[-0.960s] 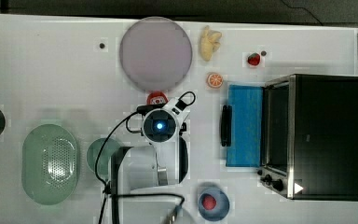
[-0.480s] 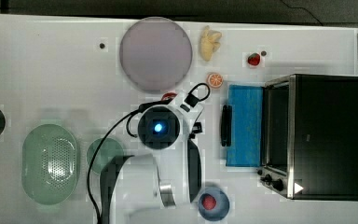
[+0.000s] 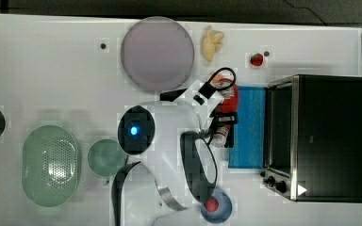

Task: Pick Ketchup from the table and place in oven.

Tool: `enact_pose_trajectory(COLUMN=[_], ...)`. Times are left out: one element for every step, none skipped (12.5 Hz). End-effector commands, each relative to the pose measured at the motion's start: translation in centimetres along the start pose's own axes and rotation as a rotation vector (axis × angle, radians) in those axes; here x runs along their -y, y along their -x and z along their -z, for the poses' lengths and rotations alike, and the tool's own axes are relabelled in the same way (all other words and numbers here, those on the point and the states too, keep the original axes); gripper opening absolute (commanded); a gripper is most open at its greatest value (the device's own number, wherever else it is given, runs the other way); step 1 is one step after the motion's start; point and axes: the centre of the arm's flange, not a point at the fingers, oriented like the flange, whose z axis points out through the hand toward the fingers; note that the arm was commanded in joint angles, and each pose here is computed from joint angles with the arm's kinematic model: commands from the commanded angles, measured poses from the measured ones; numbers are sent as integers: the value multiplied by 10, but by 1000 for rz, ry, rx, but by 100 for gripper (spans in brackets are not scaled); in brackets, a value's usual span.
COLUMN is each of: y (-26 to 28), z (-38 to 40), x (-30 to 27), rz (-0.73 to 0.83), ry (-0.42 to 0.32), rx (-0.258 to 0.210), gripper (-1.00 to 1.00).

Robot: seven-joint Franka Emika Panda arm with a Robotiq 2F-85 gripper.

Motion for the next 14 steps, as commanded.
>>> enact_pose_trajectory(y=[15,16,18,19,18,17,14,12,9,8,7,3,0,-1], z=[-71,-93,-115,-136,-155,-174,-191,-207,-222,-237,-250,-260,-268,-276], x=[11,13,15,20,25,29,32,32,30,26,23,18,13,11], rz=[-138,-134,-136,-146,-158,-164,-173,-182,-195,-208,-222,-240,-231,-217], ry=[125,158,185,212,244,282,322,361,397,429,454,476,496,511], rx=[126,150,176,196,209,211,205,196,184,177,176,170,164,164], gripper=[21,21,21,21,21,21,21,21,21,21,21,21,21,21])
